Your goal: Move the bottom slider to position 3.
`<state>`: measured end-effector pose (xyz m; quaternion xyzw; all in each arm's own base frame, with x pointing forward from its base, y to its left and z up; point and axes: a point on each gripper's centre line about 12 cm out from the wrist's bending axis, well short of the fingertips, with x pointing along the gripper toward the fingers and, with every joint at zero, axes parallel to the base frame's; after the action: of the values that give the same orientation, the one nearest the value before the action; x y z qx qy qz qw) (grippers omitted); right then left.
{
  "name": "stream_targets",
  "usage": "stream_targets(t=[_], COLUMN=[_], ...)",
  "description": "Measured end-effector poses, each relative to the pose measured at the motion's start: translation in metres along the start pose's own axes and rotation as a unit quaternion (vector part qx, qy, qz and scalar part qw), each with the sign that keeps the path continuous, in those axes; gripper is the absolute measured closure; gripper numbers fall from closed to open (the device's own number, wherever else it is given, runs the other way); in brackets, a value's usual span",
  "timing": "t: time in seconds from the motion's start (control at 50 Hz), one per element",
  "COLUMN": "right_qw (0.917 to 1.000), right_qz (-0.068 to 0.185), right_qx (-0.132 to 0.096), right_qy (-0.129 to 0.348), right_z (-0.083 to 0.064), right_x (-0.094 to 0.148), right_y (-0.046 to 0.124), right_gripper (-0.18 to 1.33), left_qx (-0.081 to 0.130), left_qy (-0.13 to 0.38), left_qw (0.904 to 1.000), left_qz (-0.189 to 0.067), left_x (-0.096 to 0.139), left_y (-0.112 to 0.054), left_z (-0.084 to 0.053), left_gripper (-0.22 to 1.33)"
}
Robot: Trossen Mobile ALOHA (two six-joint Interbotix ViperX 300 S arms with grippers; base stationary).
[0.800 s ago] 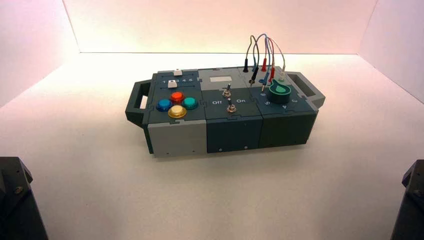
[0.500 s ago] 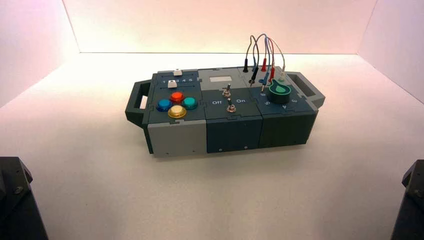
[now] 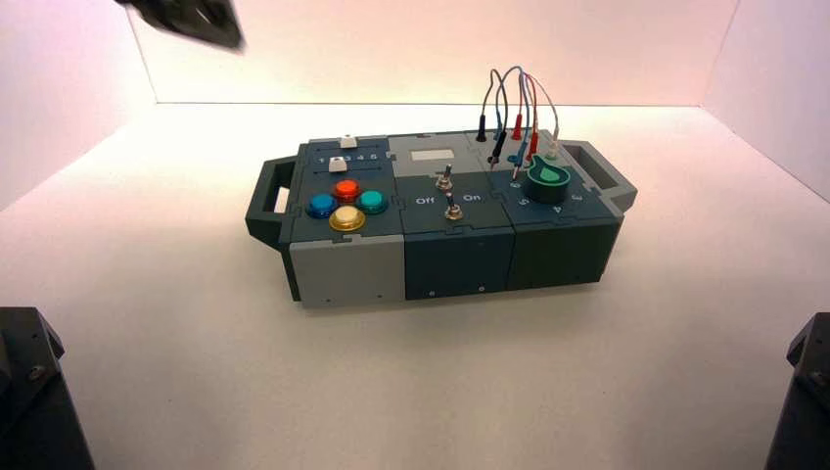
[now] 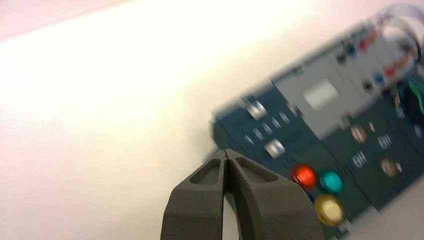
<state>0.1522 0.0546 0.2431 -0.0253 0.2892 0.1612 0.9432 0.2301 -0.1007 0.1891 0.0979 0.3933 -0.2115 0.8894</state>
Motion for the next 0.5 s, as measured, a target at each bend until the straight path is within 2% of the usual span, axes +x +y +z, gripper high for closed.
stream_targets(t=[0.18,0.34,0.5], right_qw=[1.0,1.0,1.0], right_qz=[0.001,0.0,0.0], right_qx=[0.0,0.0,-0.001], right_qy=[0.0,0.0,-0.001], right_z=[0.0,0.0,0.001], right_x=[0.0,0.0,0.0], right_y=[0.0,0.0,0.0], right_gripper=[1.29,1.29,1.29], left_qx=[0.039,0.043,0.043], left_qy=[0.073,0.124,0.161], left_qw=[0.9958,0.9902,0.9848], left_qz=[-0.04,-0.048,-0.05], left_x=[0.032,0.055,0.07], left_y=[-0.027,-0.032,-0.033], left_z=[0.0,-0.001,-0.007], left_gripper=[1.28,1.28,1.28])
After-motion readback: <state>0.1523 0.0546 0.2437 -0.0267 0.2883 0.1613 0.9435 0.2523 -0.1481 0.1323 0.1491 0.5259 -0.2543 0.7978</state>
